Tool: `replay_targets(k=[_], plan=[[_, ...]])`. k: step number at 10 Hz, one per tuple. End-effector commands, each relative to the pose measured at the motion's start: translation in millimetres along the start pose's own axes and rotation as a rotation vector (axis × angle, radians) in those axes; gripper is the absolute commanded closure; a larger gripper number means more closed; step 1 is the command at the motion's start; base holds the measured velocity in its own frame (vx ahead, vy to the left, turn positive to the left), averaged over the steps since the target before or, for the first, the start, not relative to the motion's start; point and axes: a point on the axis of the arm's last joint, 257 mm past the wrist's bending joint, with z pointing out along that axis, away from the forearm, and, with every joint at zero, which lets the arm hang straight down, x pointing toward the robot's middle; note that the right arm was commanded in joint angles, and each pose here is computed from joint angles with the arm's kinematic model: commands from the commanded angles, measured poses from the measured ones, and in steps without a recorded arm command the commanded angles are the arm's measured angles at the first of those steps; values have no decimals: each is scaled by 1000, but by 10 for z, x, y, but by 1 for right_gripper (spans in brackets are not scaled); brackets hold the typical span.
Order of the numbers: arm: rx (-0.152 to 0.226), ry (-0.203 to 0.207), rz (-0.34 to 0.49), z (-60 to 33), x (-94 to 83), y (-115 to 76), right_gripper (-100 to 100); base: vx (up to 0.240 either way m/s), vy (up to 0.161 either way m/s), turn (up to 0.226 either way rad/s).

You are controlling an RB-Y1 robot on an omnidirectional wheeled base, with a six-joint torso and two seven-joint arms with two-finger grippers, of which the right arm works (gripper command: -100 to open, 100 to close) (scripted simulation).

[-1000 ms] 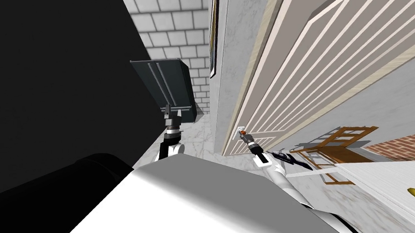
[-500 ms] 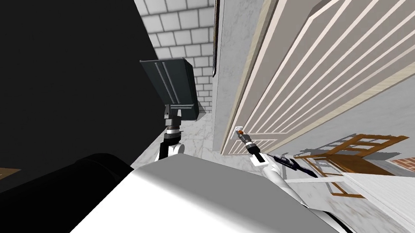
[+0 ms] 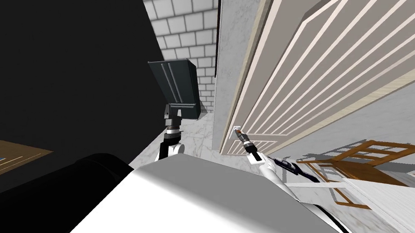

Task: Push the door open

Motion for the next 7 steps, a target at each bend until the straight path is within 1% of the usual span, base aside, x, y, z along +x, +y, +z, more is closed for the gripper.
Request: replay_targets(k=[1,3,4,5,7], plan=[[23,-29,45,5,-184,-125,100,-39,-108,101],[26,-39,107,25,-185,-105,100,-40,-91,72],[28,-44,139,35,-186,-95,100,-23,-96,20],[30,-50,175,47,-186,-83,100,-40,-116,23],[33,-61,247,69,-185,-60,100,-56,-136,94]])
